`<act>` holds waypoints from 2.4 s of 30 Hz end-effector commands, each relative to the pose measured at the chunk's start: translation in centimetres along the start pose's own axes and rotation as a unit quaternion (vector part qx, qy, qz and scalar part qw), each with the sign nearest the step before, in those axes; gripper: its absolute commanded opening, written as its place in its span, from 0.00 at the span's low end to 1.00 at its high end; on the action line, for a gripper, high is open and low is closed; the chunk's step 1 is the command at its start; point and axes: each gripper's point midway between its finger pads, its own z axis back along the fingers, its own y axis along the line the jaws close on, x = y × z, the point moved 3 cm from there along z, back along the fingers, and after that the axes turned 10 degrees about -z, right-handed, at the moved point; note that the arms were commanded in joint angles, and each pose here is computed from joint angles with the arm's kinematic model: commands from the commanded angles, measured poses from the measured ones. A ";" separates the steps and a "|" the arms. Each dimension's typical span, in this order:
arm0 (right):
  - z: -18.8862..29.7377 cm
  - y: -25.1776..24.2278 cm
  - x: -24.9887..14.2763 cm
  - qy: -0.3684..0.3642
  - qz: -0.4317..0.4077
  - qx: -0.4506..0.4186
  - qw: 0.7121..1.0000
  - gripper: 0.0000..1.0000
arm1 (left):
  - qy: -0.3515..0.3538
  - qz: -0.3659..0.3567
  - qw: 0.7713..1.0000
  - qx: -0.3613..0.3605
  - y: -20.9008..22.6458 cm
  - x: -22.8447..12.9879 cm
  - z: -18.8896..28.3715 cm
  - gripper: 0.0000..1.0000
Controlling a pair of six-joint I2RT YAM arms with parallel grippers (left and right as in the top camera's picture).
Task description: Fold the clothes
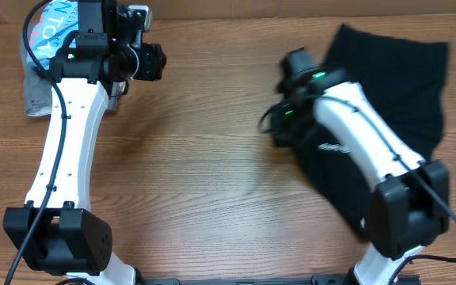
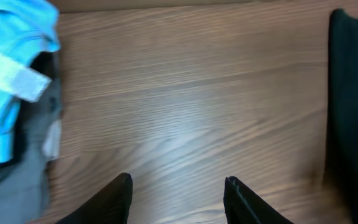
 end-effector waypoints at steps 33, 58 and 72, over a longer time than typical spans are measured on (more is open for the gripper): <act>26.2 -16.1 -6.7 -0.322 -0.310 -0.024 0.894 0.04 | -0.085 -0.162 0.971 -0.155 -16.4 3.3 -13.0 0.57; 26.6 -20.2 -7.2 -0.321 -0.367 -0.062 0.871 0.04 | -0.009 0.001 0.984 -0.178 -24.1 -4.8 -26.2 0.72; 26.0 -20.4 -7.3 -0.303 -0.370 -0.067 0.876 0.04 | 0.044 0.037 0.986 -0.154 -26.7 -8.3 -27.4 0.58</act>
